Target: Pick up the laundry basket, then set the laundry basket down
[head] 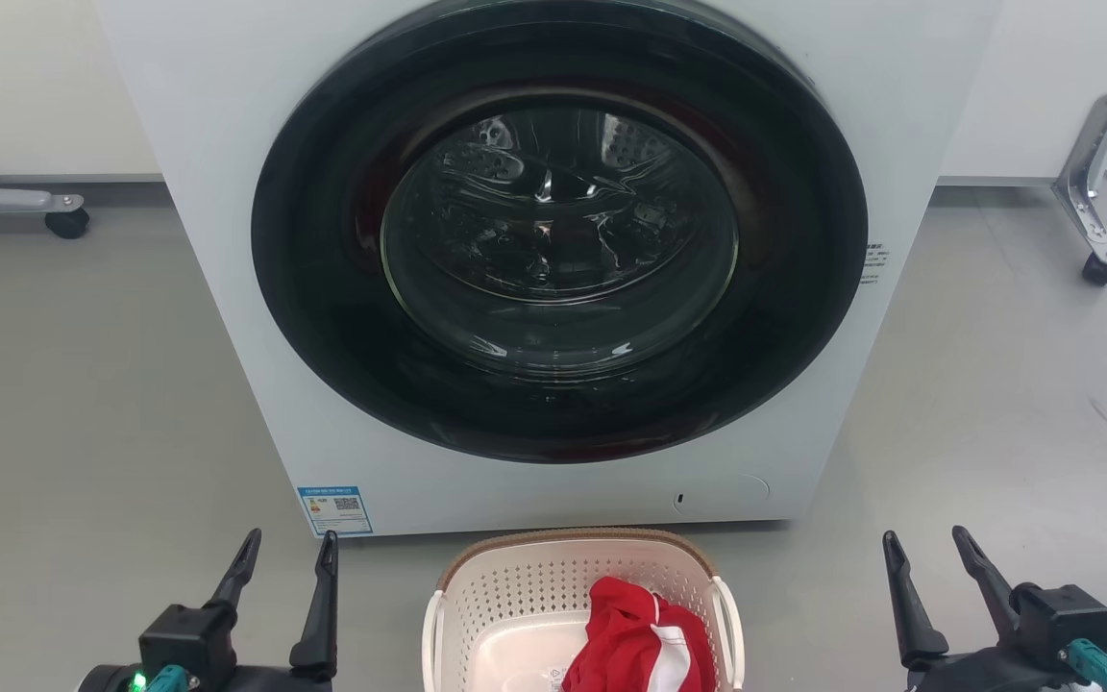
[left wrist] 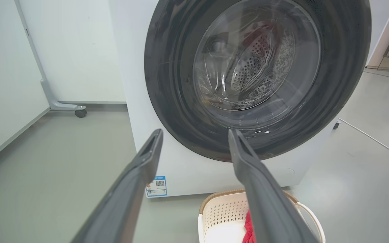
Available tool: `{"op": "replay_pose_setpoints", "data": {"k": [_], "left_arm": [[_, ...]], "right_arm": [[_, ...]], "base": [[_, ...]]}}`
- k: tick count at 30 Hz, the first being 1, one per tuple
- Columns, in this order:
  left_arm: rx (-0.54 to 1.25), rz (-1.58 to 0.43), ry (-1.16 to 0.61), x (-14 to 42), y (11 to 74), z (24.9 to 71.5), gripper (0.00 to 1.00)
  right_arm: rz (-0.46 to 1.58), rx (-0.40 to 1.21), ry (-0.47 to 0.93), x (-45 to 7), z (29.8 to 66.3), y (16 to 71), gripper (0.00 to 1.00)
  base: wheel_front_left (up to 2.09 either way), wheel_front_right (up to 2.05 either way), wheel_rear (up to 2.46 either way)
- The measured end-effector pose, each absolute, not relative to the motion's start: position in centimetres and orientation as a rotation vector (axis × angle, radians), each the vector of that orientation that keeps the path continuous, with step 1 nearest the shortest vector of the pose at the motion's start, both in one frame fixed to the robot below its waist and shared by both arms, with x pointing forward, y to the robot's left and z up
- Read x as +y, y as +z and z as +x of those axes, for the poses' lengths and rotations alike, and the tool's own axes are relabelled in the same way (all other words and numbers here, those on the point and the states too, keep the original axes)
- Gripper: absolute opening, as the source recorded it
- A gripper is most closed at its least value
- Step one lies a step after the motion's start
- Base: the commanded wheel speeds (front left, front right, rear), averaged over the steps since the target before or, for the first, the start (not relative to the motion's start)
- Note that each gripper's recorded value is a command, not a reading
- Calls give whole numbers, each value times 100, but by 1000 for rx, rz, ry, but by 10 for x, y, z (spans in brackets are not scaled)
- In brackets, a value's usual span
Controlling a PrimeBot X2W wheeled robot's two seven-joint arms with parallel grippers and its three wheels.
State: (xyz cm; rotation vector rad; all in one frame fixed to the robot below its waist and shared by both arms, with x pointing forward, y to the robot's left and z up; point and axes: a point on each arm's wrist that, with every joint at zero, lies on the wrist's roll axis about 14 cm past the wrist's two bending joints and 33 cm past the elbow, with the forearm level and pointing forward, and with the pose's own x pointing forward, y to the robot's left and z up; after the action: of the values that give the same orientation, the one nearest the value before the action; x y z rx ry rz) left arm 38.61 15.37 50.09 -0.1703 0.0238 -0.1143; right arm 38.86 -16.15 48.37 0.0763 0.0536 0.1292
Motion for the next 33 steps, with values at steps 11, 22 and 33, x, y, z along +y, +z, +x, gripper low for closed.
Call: {"op": "replay_pose_setpoints", "data": {"k": [11, 22, 33], "left_arm": [[26, -111, -115, 154, 498, 385, 100], [37, -113, -112, 154, 496, 386, 100], [52, -117, -114, 153, 492, 388, 100]], "right_arm": [[13, 34, 142, -161, 389, 486, 100], [13, 43, 132, -164, 388, 483, 100], [23, 59, 122, -167, 389, 478, 100]], "base": [[0, 0, 0], [0, 0, 0], [0, 0, 0]]}}
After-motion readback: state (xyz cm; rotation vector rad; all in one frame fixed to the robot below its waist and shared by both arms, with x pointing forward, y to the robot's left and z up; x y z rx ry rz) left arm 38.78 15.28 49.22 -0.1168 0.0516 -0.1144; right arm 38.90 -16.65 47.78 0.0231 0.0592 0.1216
